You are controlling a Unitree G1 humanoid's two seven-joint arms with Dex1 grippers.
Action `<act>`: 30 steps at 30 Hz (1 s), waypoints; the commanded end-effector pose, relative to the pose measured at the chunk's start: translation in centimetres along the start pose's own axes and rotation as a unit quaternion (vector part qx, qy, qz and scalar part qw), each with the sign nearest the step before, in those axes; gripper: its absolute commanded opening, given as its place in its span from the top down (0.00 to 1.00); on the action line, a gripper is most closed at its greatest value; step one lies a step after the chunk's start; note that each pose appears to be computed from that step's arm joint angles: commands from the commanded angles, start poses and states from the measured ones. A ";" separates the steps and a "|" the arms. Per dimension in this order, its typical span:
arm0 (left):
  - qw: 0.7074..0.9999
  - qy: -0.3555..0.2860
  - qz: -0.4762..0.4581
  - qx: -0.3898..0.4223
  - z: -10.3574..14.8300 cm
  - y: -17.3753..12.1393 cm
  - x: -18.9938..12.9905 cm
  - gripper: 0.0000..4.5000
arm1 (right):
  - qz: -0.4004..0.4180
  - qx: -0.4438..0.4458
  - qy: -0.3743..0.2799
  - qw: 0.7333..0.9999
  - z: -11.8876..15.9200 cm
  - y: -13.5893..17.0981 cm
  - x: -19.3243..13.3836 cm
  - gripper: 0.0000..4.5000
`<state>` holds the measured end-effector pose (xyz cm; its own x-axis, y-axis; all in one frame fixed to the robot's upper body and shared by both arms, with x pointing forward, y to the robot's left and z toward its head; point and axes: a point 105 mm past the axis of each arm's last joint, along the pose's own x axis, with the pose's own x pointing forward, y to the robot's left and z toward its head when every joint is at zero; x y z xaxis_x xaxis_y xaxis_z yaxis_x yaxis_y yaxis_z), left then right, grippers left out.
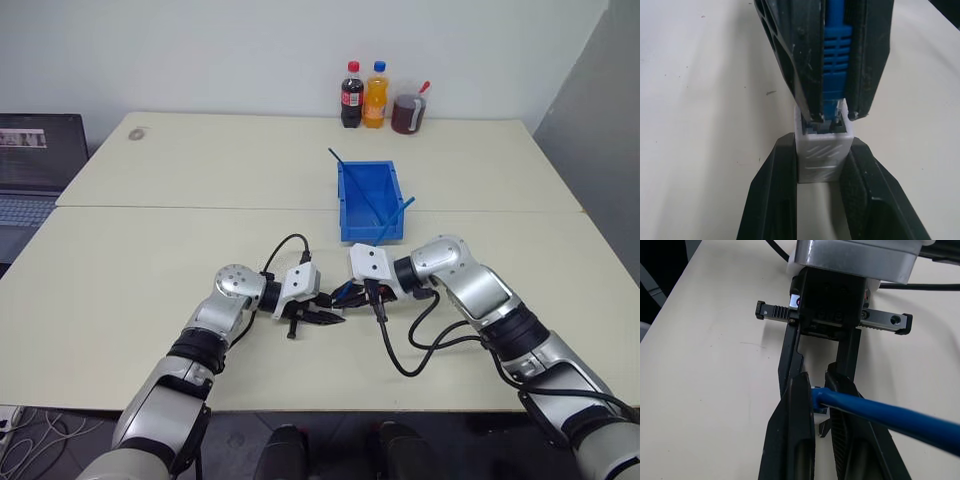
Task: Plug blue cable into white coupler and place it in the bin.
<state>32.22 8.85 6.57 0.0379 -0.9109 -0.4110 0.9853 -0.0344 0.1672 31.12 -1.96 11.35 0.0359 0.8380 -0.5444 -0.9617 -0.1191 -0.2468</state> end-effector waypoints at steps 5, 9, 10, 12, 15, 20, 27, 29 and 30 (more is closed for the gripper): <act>0.998 -0.043 0.050 -0.011 2.6 0.6 -2.5 0.50 | -0.090 0.154 -0.073 0.981 -0.3 -2.1 -1.5 0.97; 0.989 -0.081 0.125 -0.008 5.5 0.8 -5.5 0.32 | -0.122 0.229 -0.122 0.958 0.8 -2.5 -4.6 0.97; 0.985 -0.090 0.148 -0.007 6.1 0.8 -6.2 0.28 | -0.127 0.251 -0.136 0.950 1.1 -2.6 -5.4 0.97; 0.975 -0.108 0.192 -0.011 7.5 0.6 -7.4 0.19 | -0.141 0.301 -0.168 0.928 2.0 -3.4 -7.1 0.97; 0.962 -0.131 0.237 -0.016 9.2 0.2 -8.1 0.06 | -0.163 0.347 -0.206 0.900 3.4 -5.5 -9.0 0.97; 0.928 -0.182 0.323 -0.031 11.8 0.6 -8.6 0.00 | -0.258 0.382 -0.227 0.858 4.6 -13.0 -11.2 0.97; 0.904 -0.191 0.377 -0.068 10.8 0.1 -8.5 0.00 | -0.377 0.385 -0.183 0.822 3.0 -17.3 -11.0 0.89; 0.900 -0.189 0.386 -0.072 10.6 -0.1 -8.8 0.00 | -0.383 0.384 -0.183 0.820 3.1 -17.5 -10.9 0.80; 0.897 -0.188 0.392 -0.073 10.5 -0.1 -8.9 0.00 | -0.388 0.381 -0.180 0.820 3.1 -17.7 -10.9 0.74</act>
<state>30.61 12.69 17.94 0.6985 -0.7129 0.0629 0.7067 0.7009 0.0961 46.41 -7.68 20.72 0.7403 0.6272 -0.2422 -0.5593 0.7744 0.2959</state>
